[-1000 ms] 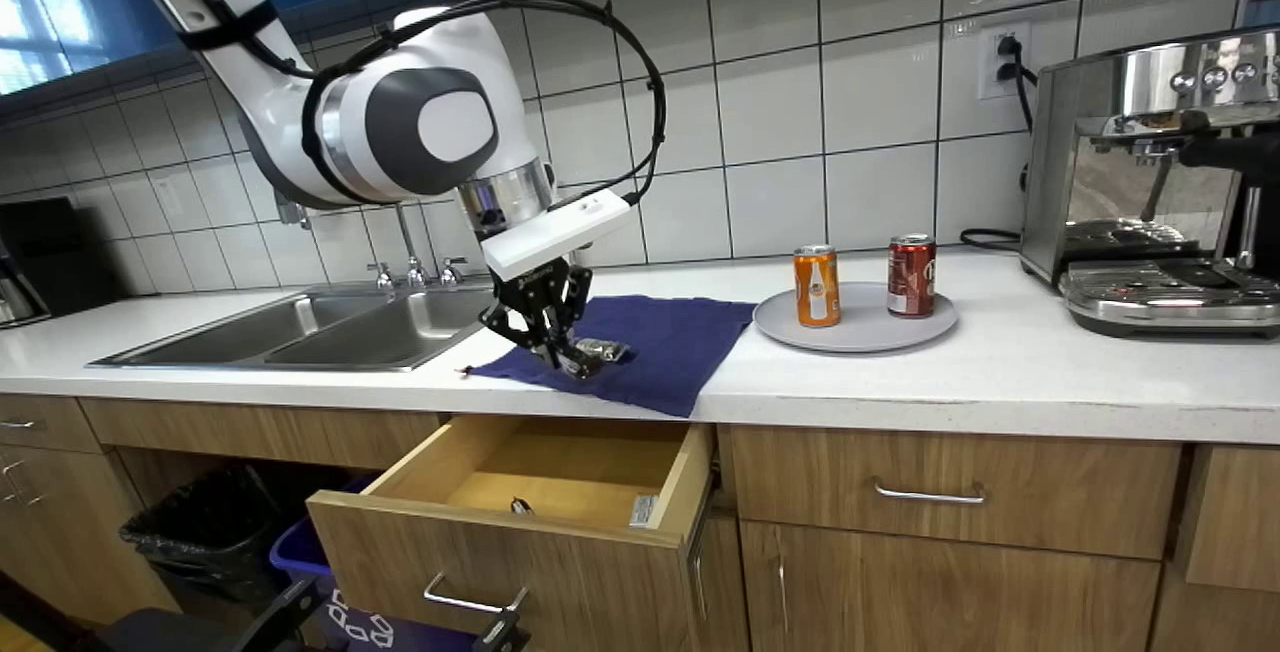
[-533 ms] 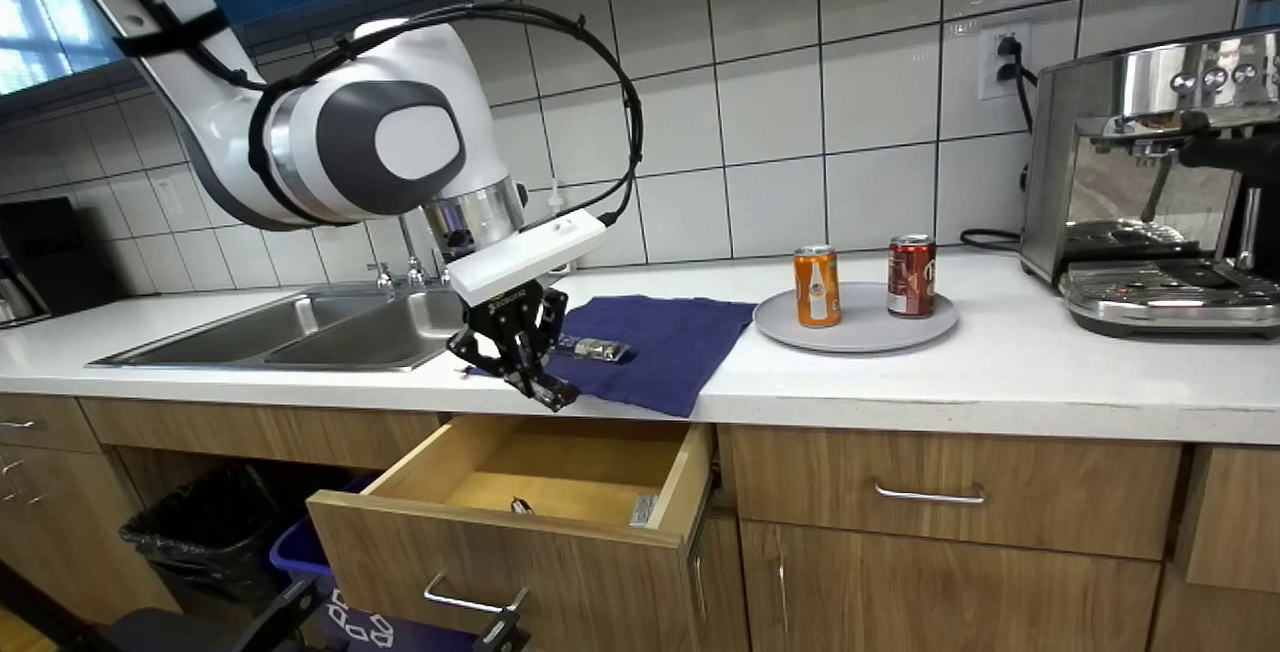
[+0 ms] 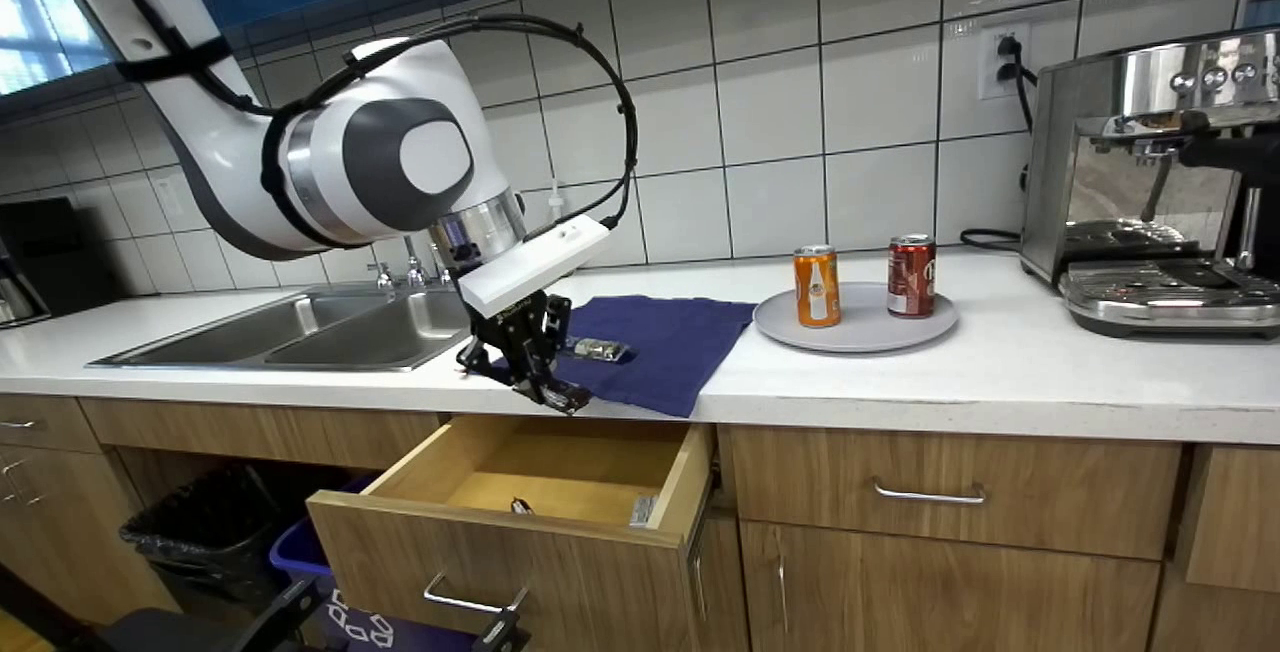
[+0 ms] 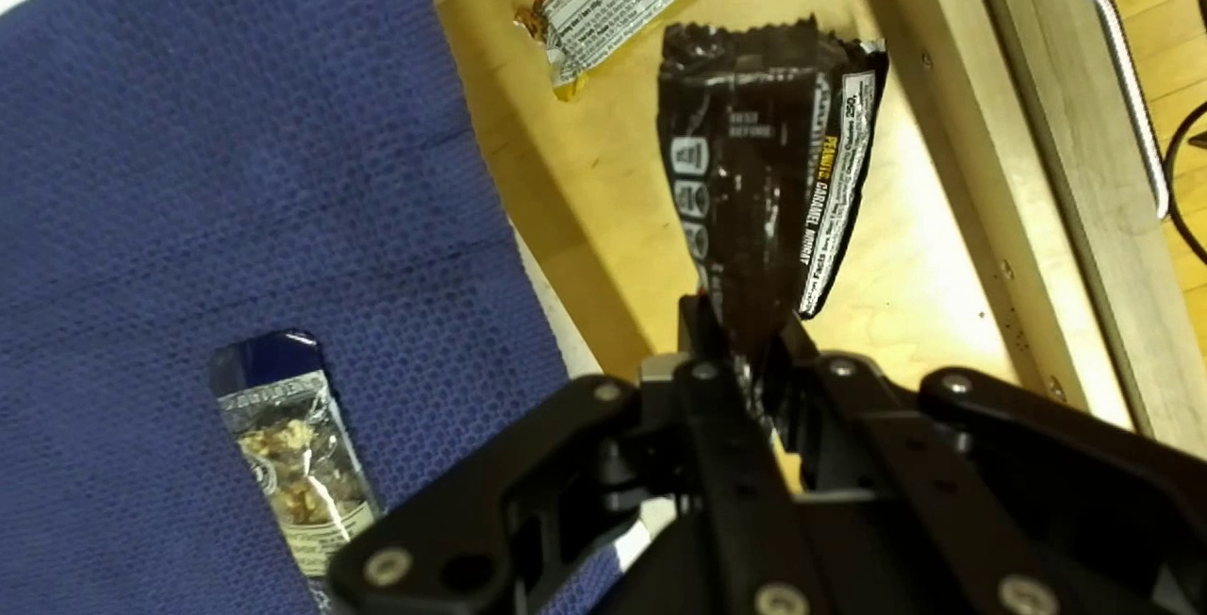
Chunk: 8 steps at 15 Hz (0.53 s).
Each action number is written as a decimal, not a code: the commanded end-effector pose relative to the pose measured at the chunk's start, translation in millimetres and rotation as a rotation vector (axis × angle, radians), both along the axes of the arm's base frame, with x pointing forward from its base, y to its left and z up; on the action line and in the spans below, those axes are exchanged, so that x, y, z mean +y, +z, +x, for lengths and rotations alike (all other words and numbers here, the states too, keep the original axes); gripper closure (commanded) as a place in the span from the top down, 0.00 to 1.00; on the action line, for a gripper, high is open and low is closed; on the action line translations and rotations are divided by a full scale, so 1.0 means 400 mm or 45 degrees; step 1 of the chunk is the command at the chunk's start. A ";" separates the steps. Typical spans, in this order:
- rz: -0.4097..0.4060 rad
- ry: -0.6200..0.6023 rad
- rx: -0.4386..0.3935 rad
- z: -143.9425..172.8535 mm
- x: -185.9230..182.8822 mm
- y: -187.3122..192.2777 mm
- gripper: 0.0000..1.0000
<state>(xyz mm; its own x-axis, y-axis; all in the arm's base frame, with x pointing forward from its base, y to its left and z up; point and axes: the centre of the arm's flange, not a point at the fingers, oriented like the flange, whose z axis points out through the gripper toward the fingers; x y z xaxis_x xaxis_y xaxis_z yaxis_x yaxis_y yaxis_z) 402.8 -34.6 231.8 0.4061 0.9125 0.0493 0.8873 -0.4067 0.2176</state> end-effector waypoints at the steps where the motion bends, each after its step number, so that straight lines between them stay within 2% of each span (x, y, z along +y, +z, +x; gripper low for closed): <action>1: -0.026 0.008 -0.023 -0.029 0.014 -0.023 0.04; 8: -0.060 0.028 0.020 -0.033 0.013 -0.060 0.04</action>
